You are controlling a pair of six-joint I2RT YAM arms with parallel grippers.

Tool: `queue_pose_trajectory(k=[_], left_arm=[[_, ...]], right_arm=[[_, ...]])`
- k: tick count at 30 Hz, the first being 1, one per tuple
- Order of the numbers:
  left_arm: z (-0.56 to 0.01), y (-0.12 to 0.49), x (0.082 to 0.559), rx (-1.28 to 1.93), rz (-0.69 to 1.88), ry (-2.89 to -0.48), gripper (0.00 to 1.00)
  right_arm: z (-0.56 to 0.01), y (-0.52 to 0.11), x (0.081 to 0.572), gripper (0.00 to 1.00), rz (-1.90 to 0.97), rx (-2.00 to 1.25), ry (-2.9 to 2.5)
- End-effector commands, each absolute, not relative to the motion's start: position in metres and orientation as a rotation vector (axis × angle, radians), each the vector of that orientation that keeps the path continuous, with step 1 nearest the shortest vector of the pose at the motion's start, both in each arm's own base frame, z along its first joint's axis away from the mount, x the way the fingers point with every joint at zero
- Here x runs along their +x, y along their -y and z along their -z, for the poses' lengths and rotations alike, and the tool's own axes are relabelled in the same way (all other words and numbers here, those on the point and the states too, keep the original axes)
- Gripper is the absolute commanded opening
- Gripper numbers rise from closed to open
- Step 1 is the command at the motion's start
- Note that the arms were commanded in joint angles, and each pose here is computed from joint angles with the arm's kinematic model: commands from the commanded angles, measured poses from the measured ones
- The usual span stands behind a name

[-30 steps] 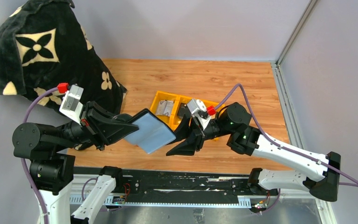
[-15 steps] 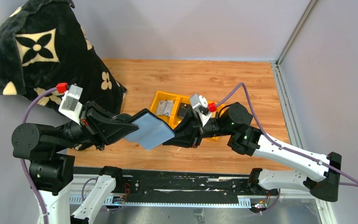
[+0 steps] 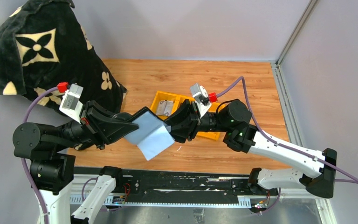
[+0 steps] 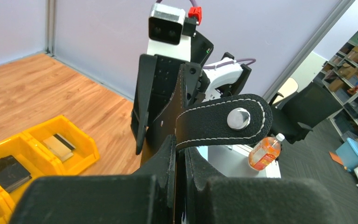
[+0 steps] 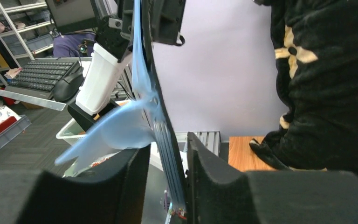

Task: Take the credit cards out of the card holder
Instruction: Remove the credit card from the card holder.

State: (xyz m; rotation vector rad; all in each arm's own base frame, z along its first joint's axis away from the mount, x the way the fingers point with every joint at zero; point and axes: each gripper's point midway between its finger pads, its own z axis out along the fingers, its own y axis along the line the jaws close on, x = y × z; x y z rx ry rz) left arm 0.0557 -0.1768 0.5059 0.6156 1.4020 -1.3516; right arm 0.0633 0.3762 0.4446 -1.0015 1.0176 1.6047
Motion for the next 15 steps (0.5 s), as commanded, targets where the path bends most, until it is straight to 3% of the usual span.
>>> queue_pose_trajectory(k=[1,10,15], left_arm=[[-0.503,0.177,0.053,0.621,1.363,-1.41,0.0],[-0.501,0.177,0.052,0.631,1.352,-1.412,0.0],[-0.496,0.175,0.055,0.635,1.303,-1.416,0.0]], right_arm=[[-0.488,-0.368,0.049,0.43,-1.701,-0.938,-0.865],[-0.492,-0.379,0.048,0.48,-1.74,-0.919,-0.913],[-0.495,-0.386,0.043,0.3,-1.773,-0.926,-0.966]])
